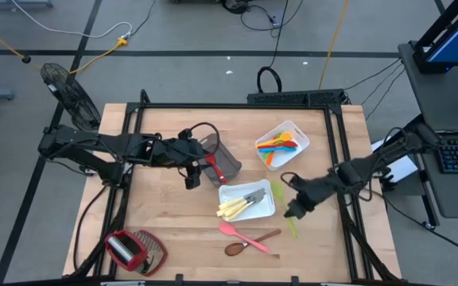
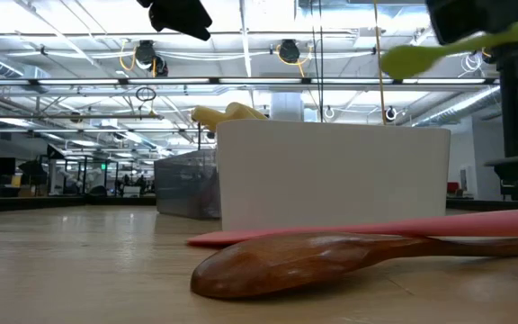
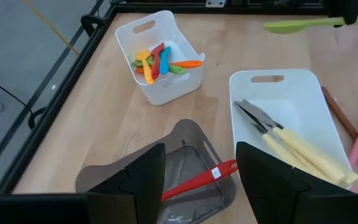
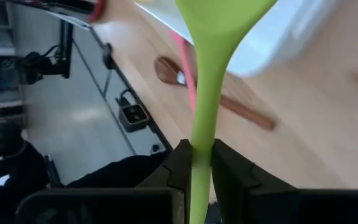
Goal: Pick & Place Kitchen Items
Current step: Put the green serving spoon into the black bin
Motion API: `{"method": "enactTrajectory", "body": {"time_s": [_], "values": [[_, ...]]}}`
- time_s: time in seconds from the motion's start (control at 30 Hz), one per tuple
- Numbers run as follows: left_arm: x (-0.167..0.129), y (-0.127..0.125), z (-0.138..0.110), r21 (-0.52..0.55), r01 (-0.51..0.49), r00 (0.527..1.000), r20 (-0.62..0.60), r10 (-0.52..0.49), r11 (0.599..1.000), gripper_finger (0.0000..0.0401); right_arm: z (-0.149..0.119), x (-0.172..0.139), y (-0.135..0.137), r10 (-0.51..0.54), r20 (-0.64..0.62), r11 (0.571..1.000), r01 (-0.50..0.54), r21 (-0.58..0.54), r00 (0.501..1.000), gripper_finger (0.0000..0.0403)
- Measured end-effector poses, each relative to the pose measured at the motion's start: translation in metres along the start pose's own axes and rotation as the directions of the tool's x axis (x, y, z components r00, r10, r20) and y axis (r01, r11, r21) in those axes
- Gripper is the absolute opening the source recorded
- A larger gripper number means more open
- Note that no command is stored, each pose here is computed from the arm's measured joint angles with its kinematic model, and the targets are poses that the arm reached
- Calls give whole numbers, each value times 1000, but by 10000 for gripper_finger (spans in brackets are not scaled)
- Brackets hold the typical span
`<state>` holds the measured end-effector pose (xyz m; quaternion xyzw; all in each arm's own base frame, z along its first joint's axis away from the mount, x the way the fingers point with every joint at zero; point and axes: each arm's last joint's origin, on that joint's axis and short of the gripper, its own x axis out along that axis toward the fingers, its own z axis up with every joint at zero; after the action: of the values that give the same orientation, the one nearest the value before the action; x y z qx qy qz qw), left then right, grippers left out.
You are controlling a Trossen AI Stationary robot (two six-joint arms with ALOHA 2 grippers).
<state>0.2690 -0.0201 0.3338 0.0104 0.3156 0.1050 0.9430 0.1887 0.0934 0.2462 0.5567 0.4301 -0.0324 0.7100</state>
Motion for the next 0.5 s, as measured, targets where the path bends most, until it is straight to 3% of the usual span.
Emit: {"method": "enactTrajectory", "body": {"time_s": [0.23,0.5], "values": [[0,-1,6,-167,17,998,61,-7,986,202,40,-13,8,94,60,986,-84,-144,994,32],[-3,-2,26,-404,127,966,258,-20,906,202,79,-27,9,197,213,952,-134,-276,957,32]]}}
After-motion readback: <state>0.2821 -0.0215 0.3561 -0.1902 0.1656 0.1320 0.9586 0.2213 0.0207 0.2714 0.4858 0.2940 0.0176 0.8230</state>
